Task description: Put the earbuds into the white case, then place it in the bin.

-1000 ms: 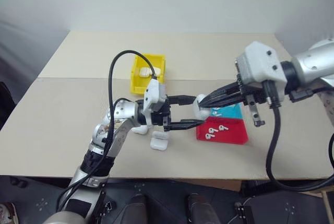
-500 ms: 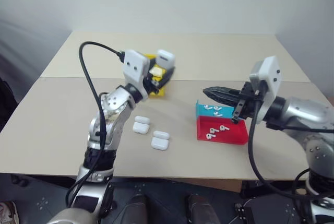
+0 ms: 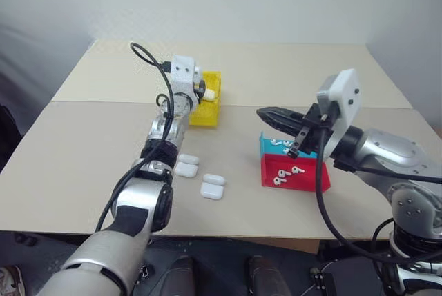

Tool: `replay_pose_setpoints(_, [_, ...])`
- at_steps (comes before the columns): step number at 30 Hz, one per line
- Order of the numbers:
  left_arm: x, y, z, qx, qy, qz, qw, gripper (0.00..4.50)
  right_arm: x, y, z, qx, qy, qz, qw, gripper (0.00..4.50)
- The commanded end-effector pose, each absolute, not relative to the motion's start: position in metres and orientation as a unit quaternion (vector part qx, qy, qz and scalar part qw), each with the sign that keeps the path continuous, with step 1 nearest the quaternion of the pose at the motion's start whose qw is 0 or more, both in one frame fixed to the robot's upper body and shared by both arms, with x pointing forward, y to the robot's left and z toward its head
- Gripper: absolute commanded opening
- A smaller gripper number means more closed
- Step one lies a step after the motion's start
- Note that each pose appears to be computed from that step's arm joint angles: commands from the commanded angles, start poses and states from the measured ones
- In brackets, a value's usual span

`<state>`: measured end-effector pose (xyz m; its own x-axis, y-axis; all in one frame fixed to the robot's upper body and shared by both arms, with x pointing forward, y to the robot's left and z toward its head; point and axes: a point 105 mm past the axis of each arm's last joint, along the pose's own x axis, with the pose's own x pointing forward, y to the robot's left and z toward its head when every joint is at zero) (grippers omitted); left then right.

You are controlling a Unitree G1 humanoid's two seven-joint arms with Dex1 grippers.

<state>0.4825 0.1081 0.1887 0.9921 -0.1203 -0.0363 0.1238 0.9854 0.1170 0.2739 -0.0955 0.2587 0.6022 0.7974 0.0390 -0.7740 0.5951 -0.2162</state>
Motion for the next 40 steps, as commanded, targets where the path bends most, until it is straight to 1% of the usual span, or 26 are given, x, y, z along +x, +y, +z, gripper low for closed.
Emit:
replay_pose_setpoints(1, [0.485, 0.103, 0.207, 0.063, -0.019, -0.069, 0.995, 4.37, 0.268, -0.094, 0.269, -0.103, -0.092, 0.440, 0.887, 0.00])
replay_pose_setpoints(2, [0.485, 0.103, 0.208, 0.060, -0.023, -0.072, 0.995, 4.48, 0.268, -0.094, 0.269, -0.103, -0.092, 0.440, 0.887, 0.00])
replay_pose_setpoints(6, [0.482, 0.104, 0.219, 0.049, -0.055, -0.094, 0.993, 4.48, 0.267, -0.096, 0.268, -0.101, -0.091, 0.439, 0.888, 0.00])
replay_pose_setpoints(8, [0.477, 0.106, 0.225, 0.042, -0.081, -0.121, 0.988, 4.48, 0.268, -0.097, 0.267, -0.101, -0.089, 0.438, 0.889, 0.00])
replay_pose_setpoints(12, [0.456, 0.117, 0.237, 0.026, -0.122, -0.202, 0.971, 4.48, 0.271, -0.100, 0.262, -0.107, -0.091, 0.428, 0.893, 0.00])
replay_pose_setpoints(14, [0.442, 0.121, 0.239, 0.044, -0.136, -0.232, 0.962, 4.48, 0.272, -0.101, 0.259, -0.109, -0.091, 0.427, 0.893, 0.00])
replay_pose_setpoints(16, [0.418, 0.124, 0.240, 0.059, -0.148, -0.285, 0.945, 4.48, 0.273, -0.102, 0.255, -0.111, -0.090, 0.430, 0.891, 0.00])
replay_pose_setpoints(19, [0.368, 0.125, 0.244, 0.041, -0.158, -0.397, 0.903, 4.48, 0.274, -0.105, 0.247, -0.122, -0.082, 0.440, 0.886, 0.00])
replay_pose_setpoints(22, [0.322, 0.129, 0.242, 0.044, -0.150, -0.479, 0.864, 4.48, 0.275, -0.110, 0.240, -0.127, -0.072, 0.454, 0.879, 0.00])
replay_pose_setpoints(24, [0.298, 0.133, 0.237, 0.061, -0.133, -0.512, 0.846, 4.48, 0.275, -0.114, 0.236, -0.135, -0.063, 0.462, 0.874, 0.00])
replay_pose_setpoints(26, [0.282, 0.137, 0.233, 0.075, -0.113, -0.534, 0.834, 4.48, 0.275, -0.118, 0.232, -0.143, -0.053, 0.471, 0.869, 0.00])
replay_pose_setpoints(32, [0.252, 0.146, 0.227, 0.099, -0.076, -0.577, 0.807, 4.48, 0.272, -0.122, 0.225, -0.157, -0.033, 0.502, 0.850, 0.00])
replay_pose_setpoints(40, [0.243, 0.147, 0.231, 0.104, -0.068, -0.587, 0.800, 4.48, 0.262, -0.126, 0.220, -0.173, -0.017, 0.527, 0.832, 0.00])
